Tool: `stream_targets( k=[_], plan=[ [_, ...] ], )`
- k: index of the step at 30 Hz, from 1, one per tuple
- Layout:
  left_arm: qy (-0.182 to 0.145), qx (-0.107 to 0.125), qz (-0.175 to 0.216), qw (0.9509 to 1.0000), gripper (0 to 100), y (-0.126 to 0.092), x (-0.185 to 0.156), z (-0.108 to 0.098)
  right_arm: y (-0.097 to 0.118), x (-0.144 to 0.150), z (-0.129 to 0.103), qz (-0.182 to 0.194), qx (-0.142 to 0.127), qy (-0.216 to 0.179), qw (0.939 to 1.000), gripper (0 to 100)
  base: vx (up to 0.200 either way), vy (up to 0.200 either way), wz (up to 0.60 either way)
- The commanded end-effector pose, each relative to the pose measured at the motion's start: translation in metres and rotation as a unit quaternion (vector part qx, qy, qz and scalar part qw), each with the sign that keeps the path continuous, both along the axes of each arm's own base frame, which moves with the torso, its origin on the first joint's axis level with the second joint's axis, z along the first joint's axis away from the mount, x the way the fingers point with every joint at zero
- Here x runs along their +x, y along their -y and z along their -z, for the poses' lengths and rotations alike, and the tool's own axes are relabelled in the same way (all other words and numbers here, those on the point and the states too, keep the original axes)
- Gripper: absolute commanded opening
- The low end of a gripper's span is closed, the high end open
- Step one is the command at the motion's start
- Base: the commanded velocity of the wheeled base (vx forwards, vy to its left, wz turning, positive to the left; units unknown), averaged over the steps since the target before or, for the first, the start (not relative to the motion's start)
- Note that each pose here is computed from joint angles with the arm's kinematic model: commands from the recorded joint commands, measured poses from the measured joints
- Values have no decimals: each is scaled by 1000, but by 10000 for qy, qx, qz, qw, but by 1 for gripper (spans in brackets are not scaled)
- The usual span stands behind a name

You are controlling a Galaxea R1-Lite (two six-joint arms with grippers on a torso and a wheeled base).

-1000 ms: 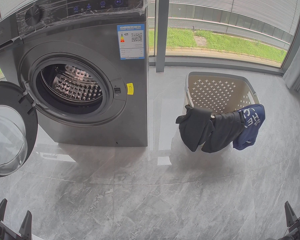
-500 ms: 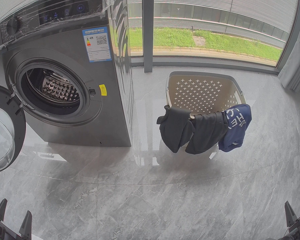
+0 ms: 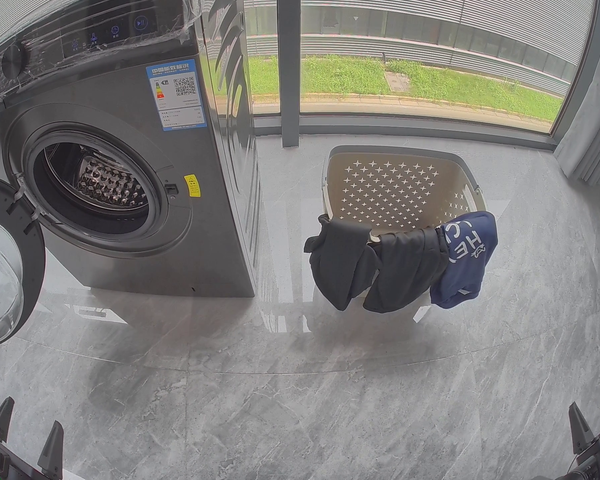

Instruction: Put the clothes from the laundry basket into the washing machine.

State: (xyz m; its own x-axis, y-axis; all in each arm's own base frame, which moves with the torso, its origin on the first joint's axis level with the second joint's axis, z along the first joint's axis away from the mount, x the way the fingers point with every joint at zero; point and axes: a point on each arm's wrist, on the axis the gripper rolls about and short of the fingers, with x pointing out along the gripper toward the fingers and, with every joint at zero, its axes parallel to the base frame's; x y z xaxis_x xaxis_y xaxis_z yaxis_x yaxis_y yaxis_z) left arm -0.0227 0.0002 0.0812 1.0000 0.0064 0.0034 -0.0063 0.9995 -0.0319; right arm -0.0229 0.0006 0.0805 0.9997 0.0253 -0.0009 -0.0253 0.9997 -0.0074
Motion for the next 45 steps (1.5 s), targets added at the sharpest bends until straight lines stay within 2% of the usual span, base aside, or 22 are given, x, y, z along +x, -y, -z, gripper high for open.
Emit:
stream_targets(
  k=[1,5,14,26,35,45],
  plan=[
    [-25,-1,-6,10000,100,0,0,5,0,0,5,-4,-1,-11,10000,100,0,-200,0],
    [-25,-1,1,10000,100,0,0,5,0,0,5,-4,-1,-11,10000,100,0,-200,0],
    [-25,-1,1,10000,100,0,0,5,0,0,5,-4,-1,-11,10000,100,0,0,0],
    [-25,-1,-6,10000,100,0,0,5,0,0,5,-4,-1,-11,10000,100,200,0,0],
    [-25,-1,1,10000,100,0,0,5,0,0,5,-4,-1,-11,10000,100,0,0,0],
    [-25,-1,-6,10000,100,0,0,5,0,0,5,-4,-1,-11,10000,100,0,-200,0]
  ],
)
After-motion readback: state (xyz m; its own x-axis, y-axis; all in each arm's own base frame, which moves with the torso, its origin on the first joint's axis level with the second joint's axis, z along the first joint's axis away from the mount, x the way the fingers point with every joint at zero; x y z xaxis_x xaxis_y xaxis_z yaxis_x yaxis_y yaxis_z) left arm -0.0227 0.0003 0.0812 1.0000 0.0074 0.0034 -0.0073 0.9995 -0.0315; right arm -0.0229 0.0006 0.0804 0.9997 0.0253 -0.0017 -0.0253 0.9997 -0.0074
